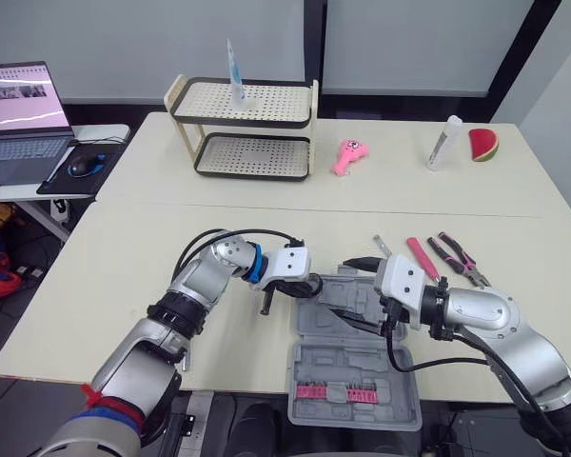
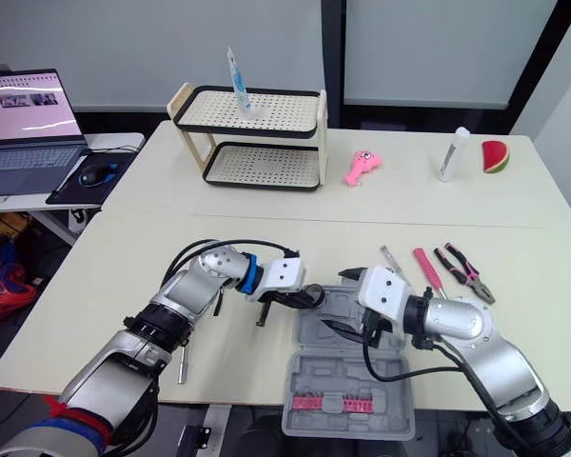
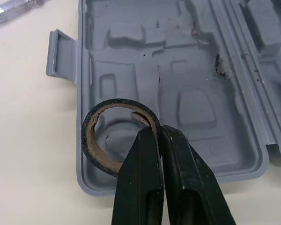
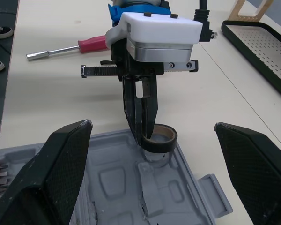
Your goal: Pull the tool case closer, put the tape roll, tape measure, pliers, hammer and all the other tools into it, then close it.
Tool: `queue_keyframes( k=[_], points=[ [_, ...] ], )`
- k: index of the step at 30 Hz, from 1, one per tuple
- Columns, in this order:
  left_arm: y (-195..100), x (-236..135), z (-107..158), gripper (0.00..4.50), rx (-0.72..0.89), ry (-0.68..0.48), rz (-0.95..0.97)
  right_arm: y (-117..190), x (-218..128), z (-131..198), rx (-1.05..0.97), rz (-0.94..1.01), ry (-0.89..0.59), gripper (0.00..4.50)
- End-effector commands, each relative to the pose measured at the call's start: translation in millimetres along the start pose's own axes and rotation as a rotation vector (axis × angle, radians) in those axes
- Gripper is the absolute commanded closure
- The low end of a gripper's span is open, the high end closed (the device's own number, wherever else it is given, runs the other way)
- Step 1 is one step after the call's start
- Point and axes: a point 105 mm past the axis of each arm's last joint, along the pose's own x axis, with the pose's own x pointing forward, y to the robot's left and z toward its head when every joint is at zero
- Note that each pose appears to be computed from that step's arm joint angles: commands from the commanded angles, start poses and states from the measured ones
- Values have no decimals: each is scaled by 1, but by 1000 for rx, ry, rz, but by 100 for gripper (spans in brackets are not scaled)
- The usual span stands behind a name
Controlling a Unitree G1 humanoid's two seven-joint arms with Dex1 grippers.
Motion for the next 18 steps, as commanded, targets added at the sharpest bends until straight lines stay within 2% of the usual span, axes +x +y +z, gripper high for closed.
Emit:
queue_keyframes(
  k=[1, 14, 18],
  points=[
    [4, 3, 7, 447, 39, 3, 1, 1, -3, 7, -26, -14, -14, 0],
    [4, 9, 0, 447, 30, 32, 9, -3, -5, 6, -36, -28, -11, 0],
    [5, 9, 3, 352, 39, 21, 23, -3, -4, 6, -41, -25, -9, 0]
  ],
)
